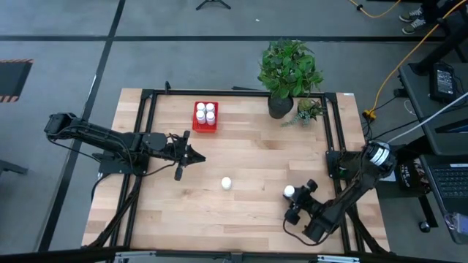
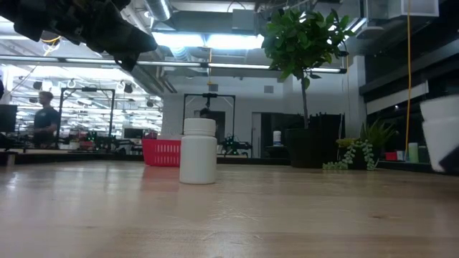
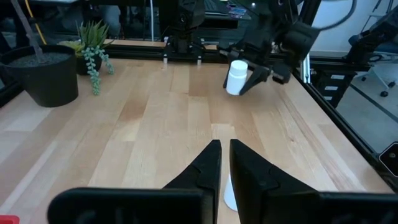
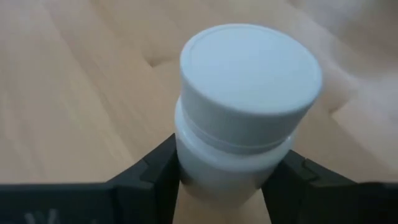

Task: Pick and place pill bottles into a basket
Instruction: Put the white pill bottle into the red bin

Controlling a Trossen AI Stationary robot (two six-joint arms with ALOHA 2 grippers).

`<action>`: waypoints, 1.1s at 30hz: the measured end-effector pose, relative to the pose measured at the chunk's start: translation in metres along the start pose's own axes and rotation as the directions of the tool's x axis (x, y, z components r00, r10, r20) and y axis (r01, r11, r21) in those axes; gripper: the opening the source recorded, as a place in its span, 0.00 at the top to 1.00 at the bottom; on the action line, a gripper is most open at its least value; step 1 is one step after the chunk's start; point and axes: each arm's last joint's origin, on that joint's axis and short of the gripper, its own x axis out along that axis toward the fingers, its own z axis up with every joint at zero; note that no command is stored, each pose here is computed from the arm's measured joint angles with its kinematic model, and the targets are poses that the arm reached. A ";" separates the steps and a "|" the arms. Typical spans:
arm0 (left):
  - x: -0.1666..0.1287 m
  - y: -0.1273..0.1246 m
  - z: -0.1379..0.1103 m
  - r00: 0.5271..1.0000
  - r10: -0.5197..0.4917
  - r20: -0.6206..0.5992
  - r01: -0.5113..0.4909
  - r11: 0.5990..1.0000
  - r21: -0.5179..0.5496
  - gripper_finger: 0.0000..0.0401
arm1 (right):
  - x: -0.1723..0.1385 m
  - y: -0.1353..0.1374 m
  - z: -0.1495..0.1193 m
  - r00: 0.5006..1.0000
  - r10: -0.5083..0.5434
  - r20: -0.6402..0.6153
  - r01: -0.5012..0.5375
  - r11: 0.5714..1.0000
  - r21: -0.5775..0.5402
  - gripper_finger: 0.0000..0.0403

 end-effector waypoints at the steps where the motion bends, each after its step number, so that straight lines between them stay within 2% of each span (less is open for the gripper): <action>1: 0.000 0.000 0.000 1.000 0.000 0.000 0.000 1.000 0.000 0.93 | -0.002 0.000 0.004 1.000 0.010 0.003 -0.010 1.000 -0.001 0.57; 12: 0.000 0.000 0.000 1.000 0.000 0.001 0.000 0.999 0.053 0.93 | -0.004 0.002 0.044 0.996 0.080 0.024 -0.079 0.995 -0.068 0.58; 16: 0.000 0.000 0.000 1.000 0.000 0.000 0.000 0.999 0.053 0.93 | -0.004 0.002 0.063 0.986 0.161 0.036 -0.157 0.984 -0.084 0.58; 24: 0.000 0.000 0.000 1.000 0.000 0.001 0.000 0.999 0.053 0.92 | 0.012 -0.015 0.095 0.907 0.410 0.102 -0.394 0.908 -0.145 0.58; 29: 0.000 0.000 -0.001 1.000 0.001 -0.007 -0.001 0.999 0.053 0.92 | 0.031 -0.039 0.112 0.879 0.463 0.119 -0.439 0.880 -0.182 0.58; 33: 0.000 0.000 -0.001 1.000 0.008 -0.007 -0.007 0.999 0.053 0.91 | 0.041 -0.053 0.130 0.863 0.486 0.141 -0.442 0.860 -0.254 0.58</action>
